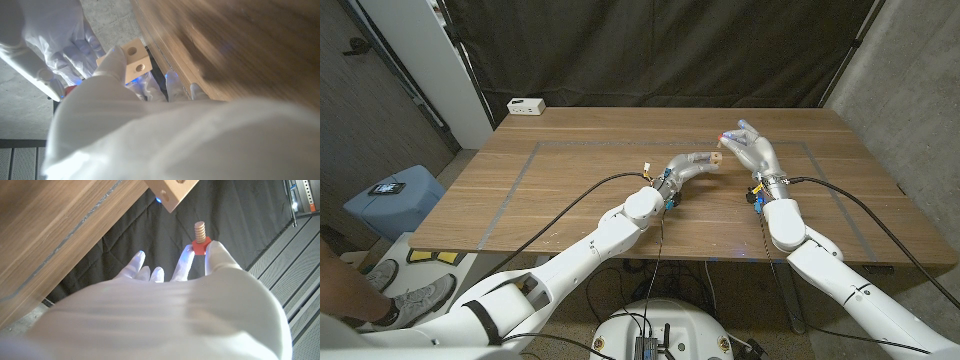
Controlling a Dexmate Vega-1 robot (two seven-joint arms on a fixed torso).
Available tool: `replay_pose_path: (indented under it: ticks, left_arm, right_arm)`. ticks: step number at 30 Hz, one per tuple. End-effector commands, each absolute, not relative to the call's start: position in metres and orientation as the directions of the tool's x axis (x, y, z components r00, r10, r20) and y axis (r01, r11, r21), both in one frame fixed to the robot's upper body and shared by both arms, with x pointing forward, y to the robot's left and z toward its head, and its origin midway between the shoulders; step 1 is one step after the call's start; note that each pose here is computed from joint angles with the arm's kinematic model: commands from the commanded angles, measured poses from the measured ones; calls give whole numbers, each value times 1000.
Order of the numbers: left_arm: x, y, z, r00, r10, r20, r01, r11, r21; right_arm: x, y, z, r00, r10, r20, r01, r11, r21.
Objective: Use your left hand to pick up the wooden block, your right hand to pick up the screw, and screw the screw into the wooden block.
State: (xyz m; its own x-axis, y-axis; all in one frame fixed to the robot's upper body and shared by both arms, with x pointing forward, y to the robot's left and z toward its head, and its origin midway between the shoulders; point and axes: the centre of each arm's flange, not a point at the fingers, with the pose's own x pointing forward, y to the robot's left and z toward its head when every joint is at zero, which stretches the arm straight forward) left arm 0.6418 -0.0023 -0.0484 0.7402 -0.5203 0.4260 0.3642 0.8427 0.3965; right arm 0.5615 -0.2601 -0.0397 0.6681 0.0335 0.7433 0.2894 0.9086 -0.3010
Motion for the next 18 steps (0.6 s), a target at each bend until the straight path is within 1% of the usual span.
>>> replay_pose_path:
  ticks: [1, 18]
  left_arm:
    - [641, -2, -49, 745, -523, 413, 371, 840, 395]
    - [640, -3, -42, 753, -526, 396, 374, 837, 400]
  right_arm:
    - [558, -258, -40, 655, 40, 755, 314, 894, -320]
    - [556, -254, -36, 608, 28, 794, 389, 861, -329]
